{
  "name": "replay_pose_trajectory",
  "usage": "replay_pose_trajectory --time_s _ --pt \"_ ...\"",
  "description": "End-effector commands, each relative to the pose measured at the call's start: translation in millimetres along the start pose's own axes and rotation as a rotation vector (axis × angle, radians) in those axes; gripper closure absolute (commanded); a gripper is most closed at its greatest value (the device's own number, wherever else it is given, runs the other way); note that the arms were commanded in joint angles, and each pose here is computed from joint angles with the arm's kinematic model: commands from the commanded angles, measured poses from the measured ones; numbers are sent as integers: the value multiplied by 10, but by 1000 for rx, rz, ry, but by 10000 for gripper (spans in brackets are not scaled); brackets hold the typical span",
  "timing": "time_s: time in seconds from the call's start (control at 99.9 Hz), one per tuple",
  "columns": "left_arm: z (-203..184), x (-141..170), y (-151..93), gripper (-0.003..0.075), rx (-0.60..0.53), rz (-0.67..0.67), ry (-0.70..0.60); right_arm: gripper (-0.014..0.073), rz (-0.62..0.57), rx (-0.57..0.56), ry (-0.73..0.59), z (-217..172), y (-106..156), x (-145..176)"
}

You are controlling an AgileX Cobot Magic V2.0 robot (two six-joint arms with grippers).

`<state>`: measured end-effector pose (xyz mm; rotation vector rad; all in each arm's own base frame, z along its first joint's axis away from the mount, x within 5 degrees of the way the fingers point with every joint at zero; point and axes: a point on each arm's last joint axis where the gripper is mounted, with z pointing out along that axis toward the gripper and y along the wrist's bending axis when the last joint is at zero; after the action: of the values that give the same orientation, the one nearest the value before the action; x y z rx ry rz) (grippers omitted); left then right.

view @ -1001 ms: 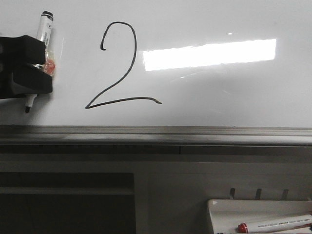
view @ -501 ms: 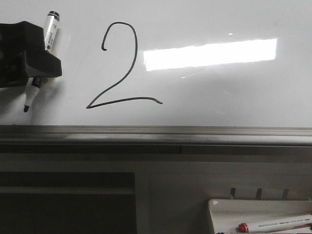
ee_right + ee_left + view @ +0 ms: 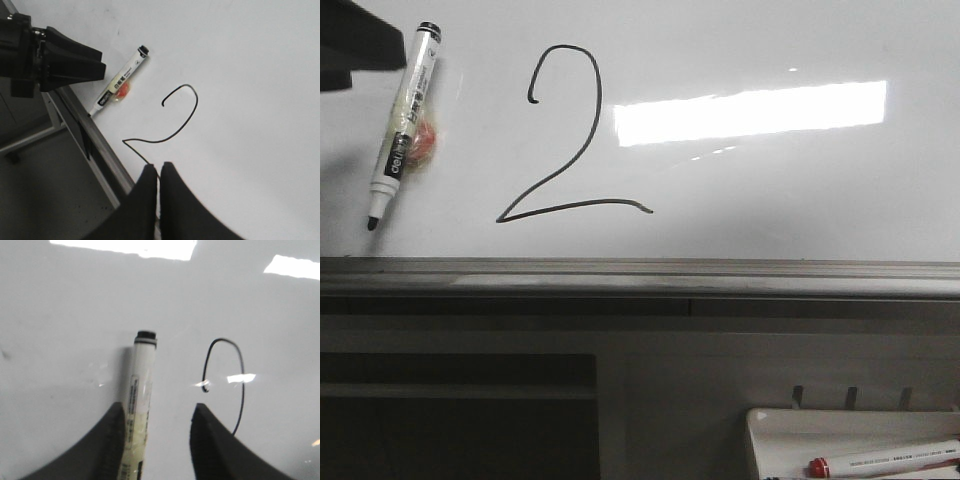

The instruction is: Write number 2 on whiteboard

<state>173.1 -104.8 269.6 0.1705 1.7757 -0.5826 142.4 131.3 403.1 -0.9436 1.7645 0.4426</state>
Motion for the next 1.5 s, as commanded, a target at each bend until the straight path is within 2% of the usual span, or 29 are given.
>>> replay_pose_trajectory --time_s 0.0,0.03,0.05,0.19,0.27,0.421,0.591,1.312,1.492 --pt "-145 -253 -64 652 43 24 -159 658 -7 68 -155 -170 -30 -88" --pt "-192 -286 -80 723 57 46 -181 658 -8 84 -190 -214 -27 -62" --pt "-226 -309 -92 743 67 69 -196 658 -8 91 -202 -242 -19 -24" --pt "-499 -383 -159 741 138 244 -295 658 -5 159 -337 -438 38 290" --pt "-661 -375 -156 741 155 279 -344 658 -4 189 -395 -544 85 517" --pt "-884 -234 -97 741 165 299 -382 658 1 192 -384 -592 189 993" --pt "-1032 -149 -83 741 184 378 -423 658 2 181 -364 -630 265 1287" --pt "-1036 -136 -78 741 183 378 -422 658 3 178 -354 -618 279 1355" --pt "-1046 -163 -73 741 182 333 -451 658 3 178 -354 -618 279 1355"
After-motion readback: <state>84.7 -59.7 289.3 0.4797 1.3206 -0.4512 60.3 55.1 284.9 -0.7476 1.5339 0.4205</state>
